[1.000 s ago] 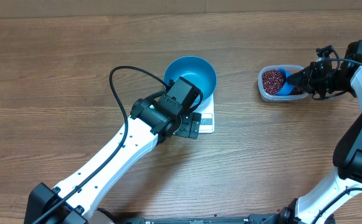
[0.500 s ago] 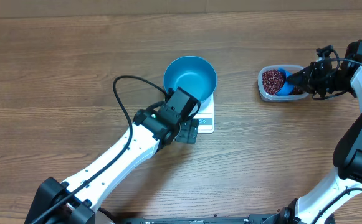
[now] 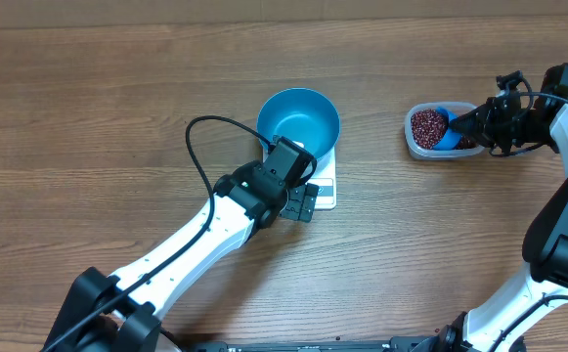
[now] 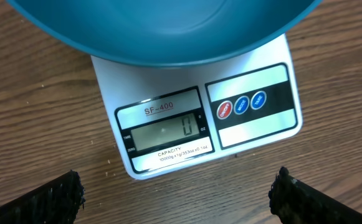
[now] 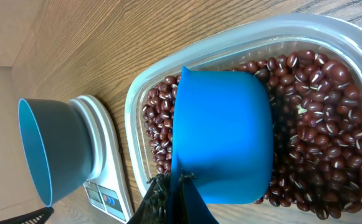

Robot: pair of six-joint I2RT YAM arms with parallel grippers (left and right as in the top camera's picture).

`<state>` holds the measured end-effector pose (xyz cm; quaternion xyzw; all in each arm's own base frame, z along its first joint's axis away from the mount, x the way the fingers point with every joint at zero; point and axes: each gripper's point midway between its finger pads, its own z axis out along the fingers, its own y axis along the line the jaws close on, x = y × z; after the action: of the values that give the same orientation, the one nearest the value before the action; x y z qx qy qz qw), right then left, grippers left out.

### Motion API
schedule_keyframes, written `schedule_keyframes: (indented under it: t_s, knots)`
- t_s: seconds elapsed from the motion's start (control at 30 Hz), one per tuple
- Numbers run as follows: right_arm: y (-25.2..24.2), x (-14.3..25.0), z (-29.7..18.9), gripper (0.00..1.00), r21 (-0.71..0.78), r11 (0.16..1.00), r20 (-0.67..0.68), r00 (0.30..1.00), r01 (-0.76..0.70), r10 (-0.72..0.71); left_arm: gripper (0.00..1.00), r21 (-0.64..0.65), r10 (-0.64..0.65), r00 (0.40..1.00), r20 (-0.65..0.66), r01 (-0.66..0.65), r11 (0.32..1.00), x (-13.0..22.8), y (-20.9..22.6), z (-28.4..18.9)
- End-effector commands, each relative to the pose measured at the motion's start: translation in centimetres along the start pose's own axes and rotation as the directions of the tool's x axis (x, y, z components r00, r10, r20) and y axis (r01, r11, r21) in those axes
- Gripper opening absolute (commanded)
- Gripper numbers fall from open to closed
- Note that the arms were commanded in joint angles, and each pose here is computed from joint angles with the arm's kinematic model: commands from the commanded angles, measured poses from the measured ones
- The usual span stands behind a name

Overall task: Scoop item into bowl and weigh 150g on scale
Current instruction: 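Pull the left gripper back above the scale display, then lift the bean-filled scoop out of the tub with the right gripper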

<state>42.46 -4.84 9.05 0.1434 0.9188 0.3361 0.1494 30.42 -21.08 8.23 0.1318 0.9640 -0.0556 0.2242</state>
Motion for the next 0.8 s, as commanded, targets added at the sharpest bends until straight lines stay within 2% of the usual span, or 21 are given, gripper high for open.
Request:
schedule_keyframes:
  t_s: [0.0,0.27,0.47,0.77]
  knots:
    - [-4.3,2.7,3.4,0.04,0.139,0.989,-0.103,0.993,-0.050,0.064,0.99,-0.009,0.017,1.000,-0.011,-0.017,1.000,0.2,0.2,0.5]
    - [-4.5,2.4,2.9,0.04,0.135,0.989,-0.091,0.993,-0.060,0.073,1.00,-0.009,0.018,1.000,-0.011,-0.019,1.000,0.2,0.2,0.5]
    - [-3.5,1.5,0.4,0.04,-0.006,0.990,-0.063,0.988,-0.140,0.139,1.00,-0.010,0.026,1.000,-0.013,-0.026,1.000,0.2,0.2,0.5]
    - [-3.2,0.8,-1.9,0.04,-0.159,0.973,-0.018,0.985,-0.170,0.169,1.00,-0.009,0.025,1.000,-0.011,-0.026,1.000,0.2,0.2,0.5]
